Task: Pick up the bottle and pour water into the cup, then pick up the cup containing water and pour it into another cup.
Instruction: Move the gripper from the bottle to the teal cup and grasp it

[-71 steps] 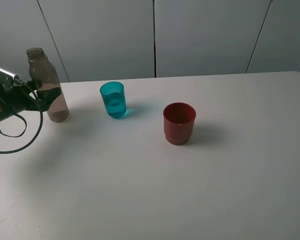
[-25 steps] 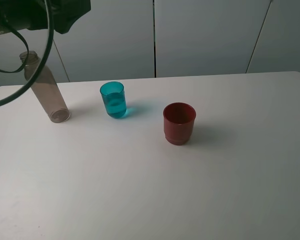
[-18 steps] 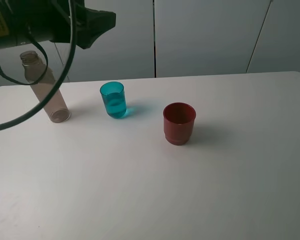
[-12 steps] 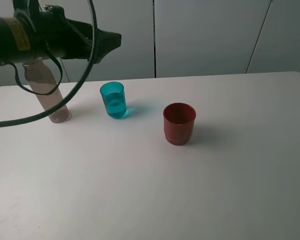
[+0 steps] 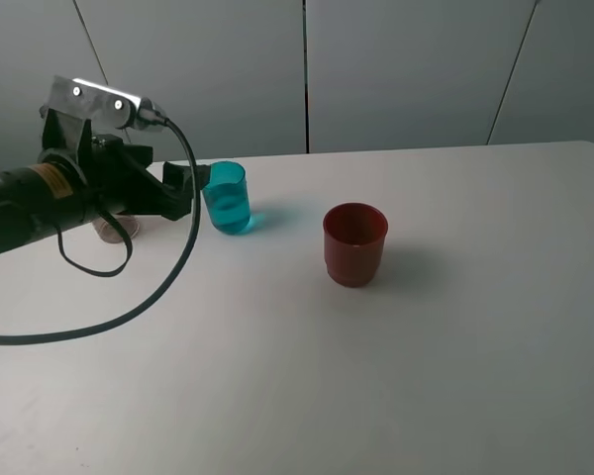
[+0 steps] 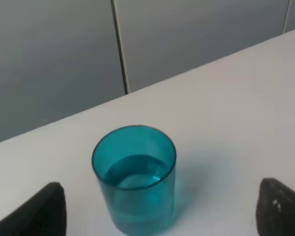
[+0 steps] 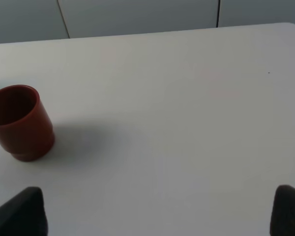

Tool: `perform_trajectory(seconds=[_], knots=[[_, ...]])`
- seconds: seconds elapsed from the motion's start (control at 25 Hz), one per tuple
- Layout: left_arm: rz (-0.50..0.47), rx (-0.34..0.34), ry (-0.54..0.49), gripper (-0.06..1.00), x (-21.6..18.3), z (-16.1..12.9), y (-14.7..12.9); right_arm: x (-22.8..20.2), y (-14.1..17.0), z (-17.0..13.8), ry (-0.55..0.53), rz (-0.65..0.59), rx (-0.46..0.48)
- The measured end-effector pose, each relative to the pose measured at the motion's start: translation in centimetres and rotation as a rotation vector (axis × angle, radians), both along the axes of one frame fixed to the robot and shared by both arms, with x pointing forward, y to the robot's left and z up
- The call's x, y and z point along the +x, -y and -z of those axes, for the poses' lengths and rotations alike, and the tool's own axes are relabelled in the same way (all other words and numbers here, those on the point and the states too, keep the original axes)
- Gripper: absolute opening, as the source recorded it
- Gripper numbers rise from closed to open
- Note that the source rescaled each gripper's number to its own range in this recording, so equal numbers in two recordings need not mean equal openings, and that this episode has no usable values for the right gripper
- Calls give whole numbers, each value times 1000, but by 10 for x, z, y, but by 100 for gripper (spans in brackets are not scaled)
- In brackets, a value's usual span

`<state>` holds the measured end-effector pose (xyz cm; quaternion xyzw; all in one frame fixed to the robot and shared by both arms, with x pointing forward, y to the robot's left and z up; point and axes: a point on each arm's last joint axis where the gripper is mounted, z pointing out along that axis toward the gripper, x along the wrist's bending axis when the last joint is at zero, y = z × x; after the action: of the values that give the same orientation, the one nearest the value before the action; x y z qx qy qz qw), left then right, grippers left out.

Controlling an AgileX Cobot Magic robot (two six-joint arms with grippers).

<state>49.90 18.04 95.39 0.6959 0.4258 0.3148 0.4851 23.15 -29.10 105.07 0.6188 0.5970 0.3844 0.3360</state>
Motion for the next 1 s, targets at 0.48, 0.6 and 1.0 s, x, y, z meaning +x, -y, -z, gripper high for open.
perform_trajectory(seconds=[0.48,0.6,1.0], knots=[[-16,-14,-87,95,8,74,-3,0,0,0,0,0,0],[-23,-44,-37,95,11,78,-3,0,0,0,0,0,0],[-7,-26,39,95,37,96,6,0,0,0,0,-3,-5]])
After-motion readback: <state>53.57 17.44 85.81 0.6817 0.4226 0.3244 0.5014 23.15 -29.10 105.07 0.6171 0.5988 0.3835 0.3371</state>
